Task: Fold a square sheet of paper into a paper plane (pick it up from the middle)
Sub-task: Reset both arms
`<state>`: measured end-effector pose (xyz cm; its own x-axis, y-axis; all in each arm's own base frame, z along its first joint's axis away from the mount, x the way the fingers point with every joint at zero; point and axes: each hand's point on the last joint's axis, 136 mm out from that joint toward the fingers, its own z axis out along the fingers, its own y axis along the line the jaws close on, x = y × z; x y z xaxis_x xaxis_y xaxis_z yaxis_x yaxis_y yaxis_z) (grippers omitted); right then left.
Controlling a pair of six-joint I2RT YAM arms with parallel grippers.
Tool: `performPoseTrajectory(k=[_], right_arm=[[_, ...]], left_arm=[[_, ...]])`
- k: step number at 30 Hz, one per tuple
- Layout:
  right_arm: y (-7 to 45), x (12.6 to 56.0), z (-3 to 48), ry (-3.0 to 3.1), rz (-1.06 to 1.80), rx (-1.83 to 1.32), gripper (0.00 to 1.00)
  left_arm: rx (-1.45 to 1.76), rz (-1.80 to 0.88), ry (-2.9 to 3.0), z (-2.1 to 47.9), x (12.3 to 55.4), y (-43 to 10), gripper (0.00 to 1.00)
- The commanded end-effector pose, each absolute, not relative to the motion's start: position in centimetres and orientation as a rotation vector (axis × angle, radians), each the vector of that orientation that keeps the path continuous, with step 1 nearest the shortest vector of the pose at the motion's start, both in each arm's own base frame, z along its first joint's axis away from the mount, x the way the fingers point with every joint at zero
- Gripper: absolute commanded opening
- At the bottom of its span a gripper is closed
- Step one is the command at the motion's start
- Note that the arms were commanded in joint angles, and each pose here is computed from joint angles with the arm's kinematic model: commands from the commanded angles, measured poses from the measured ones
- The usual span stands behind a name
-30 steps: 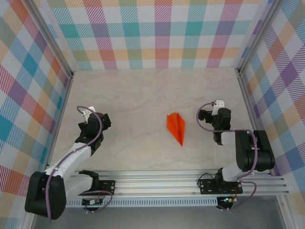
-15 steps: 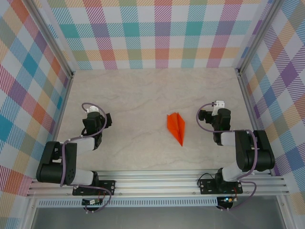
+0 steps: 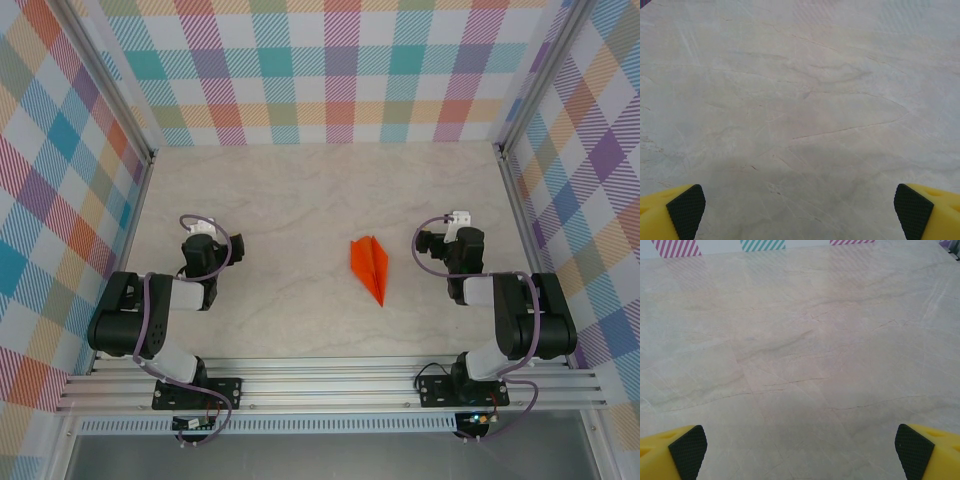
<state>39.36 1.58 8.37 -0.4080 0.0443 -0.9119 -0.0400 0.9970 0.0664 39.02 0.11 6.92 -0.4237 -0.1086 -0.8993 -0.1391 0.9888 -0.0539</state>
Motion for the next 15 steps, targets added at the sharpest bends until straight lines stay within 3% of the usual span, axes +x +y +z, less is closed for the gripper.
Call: performPoseTrajectory(k=[1, 15], right_arm=[[1.9, 39.7, 9.1, 1.961, 0.110, -0.004, 1.00], [1.9, 39.7, 9.1, 1.961, 0.110, -0.005, 1.00]], left_arm=[[-0.147, 0.028, 1.969, 8.1, 39.7, -0.2, 1.00], [-0.078, -0.017, 1.990, 7.9, 39.9, -1.3, 1.00]])
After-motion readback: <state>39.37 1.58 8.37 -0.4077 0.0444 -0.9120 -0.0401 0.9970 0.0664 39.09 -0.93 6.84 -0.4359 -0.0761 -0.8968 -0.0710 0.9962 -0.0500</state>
